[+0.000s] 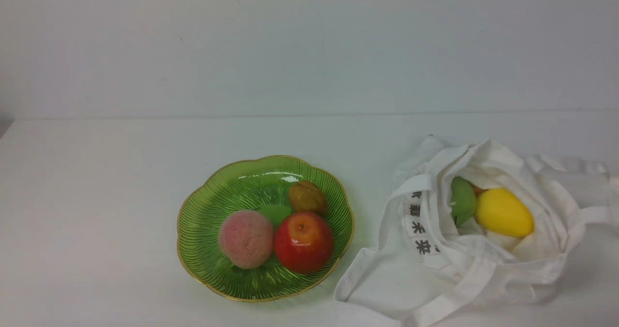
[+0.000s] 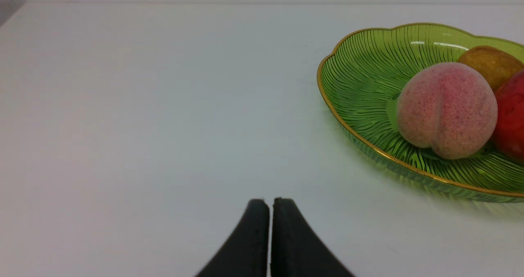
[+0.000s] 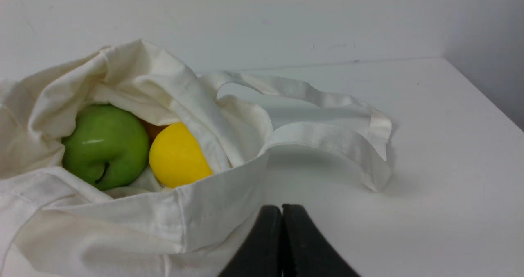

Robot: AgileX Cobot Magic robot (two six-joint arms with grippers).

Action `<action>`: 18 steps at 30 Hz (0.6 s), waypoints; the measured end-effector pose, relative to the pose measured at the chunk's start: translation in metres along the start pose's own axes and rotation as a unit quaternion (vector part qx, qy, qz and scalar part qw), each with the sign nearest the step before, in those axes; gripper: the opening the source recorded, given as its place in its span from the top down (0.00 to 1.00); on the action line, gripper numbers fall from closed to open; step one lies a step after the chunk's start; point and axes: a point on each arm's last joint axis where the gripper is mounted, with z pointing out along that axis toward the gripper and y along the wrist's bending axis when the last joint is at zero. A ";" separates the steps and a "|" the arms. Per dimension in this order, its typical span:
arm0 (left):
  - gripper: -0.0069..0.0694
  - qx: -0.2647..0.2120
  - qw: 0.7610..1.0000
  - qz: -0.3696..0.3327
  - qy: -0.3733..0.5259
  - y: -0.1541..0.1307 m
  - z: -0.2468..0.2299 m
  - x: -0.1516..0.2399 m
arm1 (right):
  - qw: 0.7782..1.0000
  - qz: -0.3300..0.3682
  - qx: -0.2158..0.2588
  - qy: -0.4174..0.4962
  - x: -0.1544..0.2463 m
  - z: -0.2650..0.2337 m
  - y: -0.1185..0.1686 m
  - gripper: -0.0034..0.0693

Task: Take the fruit out of the cloth bag on the white table and place them on a plate.
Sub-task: 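Reach into the cloth bag and grasp the lemon with the right gripper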

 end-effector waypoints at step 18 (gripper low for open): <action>0.92 0.000 1.000 0.000 0.000 0.000 0.000 0.000 | 1.000 0.008 0.000 0.000 0.000 0.000 0.000 0.97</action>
